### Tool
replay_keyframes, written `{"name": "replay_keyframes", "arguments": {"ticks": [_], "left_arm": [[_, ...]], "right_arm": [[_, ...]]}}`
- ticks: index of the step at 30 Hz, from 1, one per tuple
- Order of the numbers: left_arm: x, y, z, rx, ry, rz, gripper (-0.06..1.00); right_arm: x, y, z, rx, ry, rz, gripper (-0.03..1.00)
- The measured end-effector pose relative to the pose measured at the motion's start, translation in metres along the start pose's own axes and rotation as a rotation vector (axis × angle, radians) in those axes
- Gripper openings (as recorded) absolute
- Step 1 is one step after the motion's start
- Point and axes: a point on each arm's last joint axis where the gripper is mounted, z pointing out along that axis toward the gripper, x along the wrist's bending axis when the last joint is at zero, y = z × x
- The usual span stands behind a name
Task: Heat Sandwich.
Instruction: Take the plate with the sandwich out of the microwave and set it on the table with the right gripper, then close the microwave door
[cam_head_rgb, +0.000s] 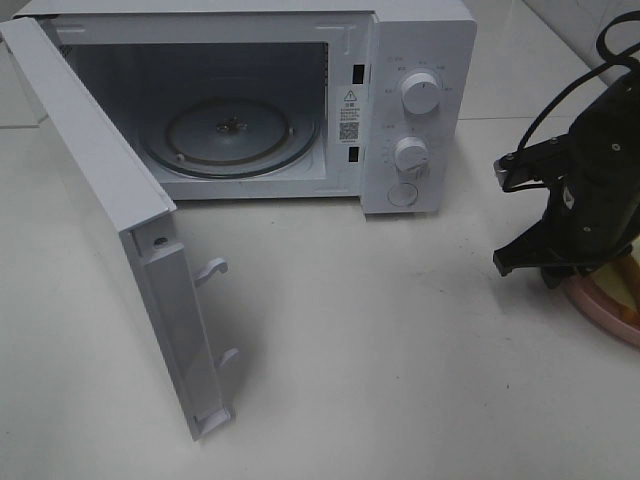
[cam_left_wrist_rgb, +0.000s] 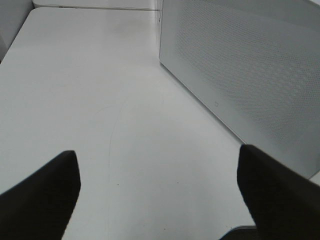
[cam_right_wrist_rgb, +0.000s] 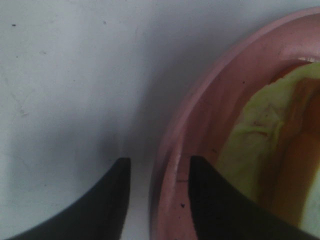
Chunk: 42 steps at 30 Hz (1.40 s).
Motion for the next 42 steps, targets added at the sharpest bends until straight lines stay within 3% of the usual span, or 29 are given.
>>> {"name": "replay_keyframes", "arguments": {"ticks": [4,8,13,19,23,31,42], "left_arm": [[0.0,0.0,0.0,0.0,0.0,0.0,0.8],[0.0,0.0,0.0,0.0,0.0,0.0,0.8],[0.0,0.0,0.0,0.0,0.0,0.0,0.8],[0.0,0.0,0.0,0.0,0.0,0.0,0.8],[0.0,0.0,0.0,0.0,0.0,0.0,0.8],[0.0,0.0,0.0,0.0,0.0,0.0,0.8],[0.0,0.0,0.0,0.0,0.0,0.0,0.8]], "right_arm": [[0.001,0.002,-0.005,-0.006,0.029,0.048,0.63],[-0.002,0.003,-0.019,-0.044,0.046,0.084,0.69],[-0.008,0.006,-0.042,-0.103,0.064,0.132,0.7],[-0.014,0.01,-0.064,-0.084,0.079,0.157,0.7],[-0.017,0.016,-0.081,-0.011,0.097,0.113,0.7],[-0.016,0.029,-0.123,0.1,0.249,0.042,0.7],[-0.019,0.025,-0.135,0.189,0.257,0.008,0.7]]}}
